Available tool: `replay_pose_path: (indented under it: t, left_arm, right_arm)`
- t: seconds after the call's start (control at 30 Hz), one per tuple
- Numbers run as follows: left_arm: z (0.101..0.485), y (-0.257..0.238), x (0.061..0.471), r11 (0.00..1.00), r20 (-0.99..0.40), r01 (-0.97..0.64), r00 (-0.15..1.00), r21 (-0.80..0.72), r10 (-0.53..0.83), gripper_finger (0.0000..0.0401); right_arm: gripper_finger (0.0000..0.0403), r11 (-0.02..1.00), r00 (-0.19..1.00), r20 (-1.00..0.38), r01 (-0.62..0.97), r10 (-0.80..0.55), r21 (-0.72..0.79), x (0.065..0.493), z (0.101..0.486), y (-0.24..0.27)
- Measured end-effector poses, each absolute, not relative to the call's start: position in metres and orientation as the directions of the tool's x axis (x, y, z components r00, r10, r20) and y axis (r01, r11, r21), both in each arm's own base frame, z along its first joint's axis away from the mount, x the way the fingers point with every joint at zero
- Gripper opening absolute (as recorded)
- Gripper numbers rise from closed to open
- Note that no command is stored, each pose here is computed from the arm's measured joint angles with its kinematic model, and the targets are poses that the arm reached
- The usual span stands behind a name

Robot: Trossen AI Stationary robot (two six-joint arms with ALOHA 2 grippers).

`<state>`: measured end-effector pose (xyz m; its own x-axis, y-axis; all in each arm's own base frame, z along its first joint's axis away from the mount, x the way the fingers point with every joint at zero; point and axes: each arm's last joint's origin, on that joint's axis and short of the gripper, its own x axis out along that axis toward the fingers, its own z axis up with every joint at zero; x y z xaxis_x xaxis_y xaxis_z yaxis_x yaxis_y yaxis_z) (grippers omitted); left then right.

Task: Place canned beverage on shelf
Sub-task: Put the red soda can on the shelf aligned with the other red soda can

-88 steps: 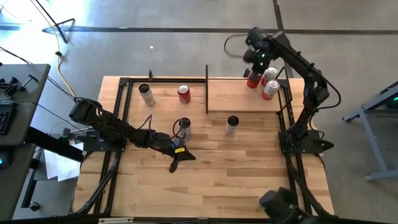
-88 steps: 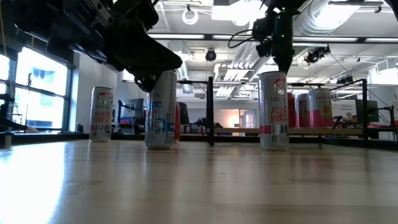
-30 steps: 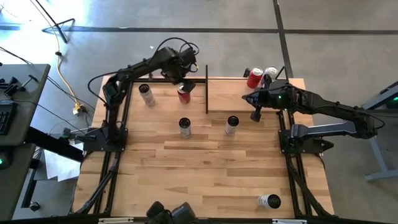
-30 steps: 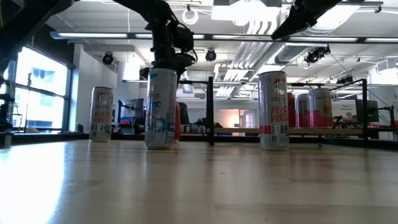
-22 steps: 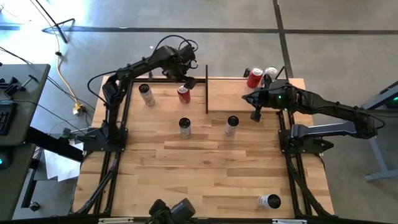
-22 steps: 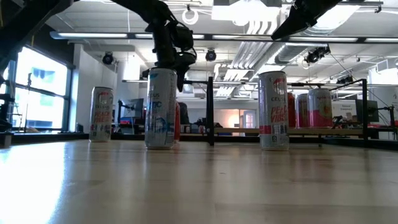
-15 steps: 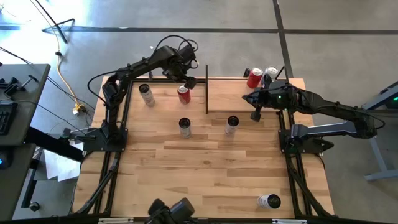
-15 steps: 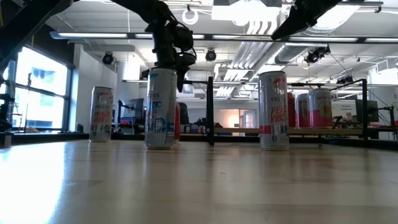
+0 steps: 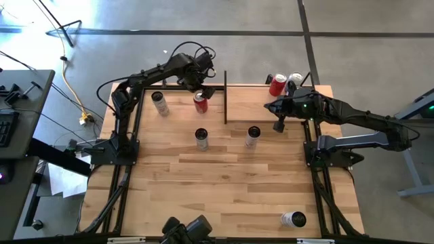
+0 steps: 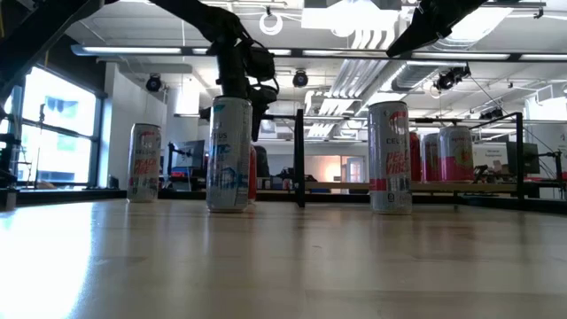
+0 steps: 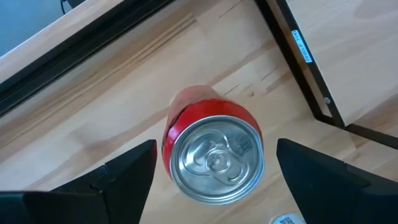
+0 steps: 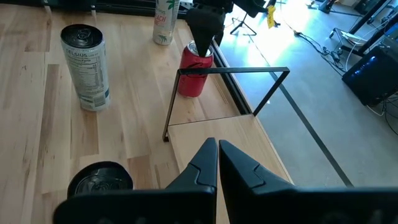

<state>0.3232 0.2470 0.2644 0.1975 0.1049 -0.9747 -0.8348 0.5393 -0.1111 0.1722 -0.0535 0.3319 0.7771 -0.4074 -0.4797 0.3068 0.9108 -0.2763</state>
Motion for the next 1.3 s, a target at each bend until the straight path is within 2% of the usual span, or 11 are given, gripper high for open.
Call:
replay_pose_path:
  t: [0.33, 0.53, 0.93, 1.17, 1.3]
  left_arm:
    - [0.264, 0.246, 0.323, 0.534, -0.976, -0.838, 0.190, -0.108, 0.102, 0.0321]
    - [0.251, 0.244, 0.320, 0.545, -0.985, -0.833, 0.158, -0.095, 0.071, 0.0321]
    - [0.248, 0.246, 0.324, 0.552, -0.975, -0.825, 0.204, -0.122, 0.090, 0.0321]
    - [0.248, 0.247, 0.324, 0.603, -0.974, -0.792, 0.197, -0.093, 0.109, 0.0317]
    - [0.249, 0.244, 0.324, 0.682, -0.979, -0.731, 0.160, -0.034, 0.123, 0.0293]
  right_arm:
    - [0.0000, 0.911, 0.778, -0.478, 0.308, -0.408, -0.276, 0.172, 0.332, -0.054]
    - [0.0000, 0.911, 0.778, -0.477, 0.308, -0.408, -0.276, 0.172, 0.332, -0.054]
    - [0.0000, 0.911, 0.779, -0.477, 0.308, -0.408, -0.276, 0.172, 0.332, -0.054]
    - [0.0000, 0.911, 0.779, -0.476, 0.308, -0.408, -0.275, 0.172, 0.332, -0.054]
    - [0.0000, 0.911, 0.779, -0.476, 0.308, -0.407, -0.275, 0.172, 0.332, -0.054]
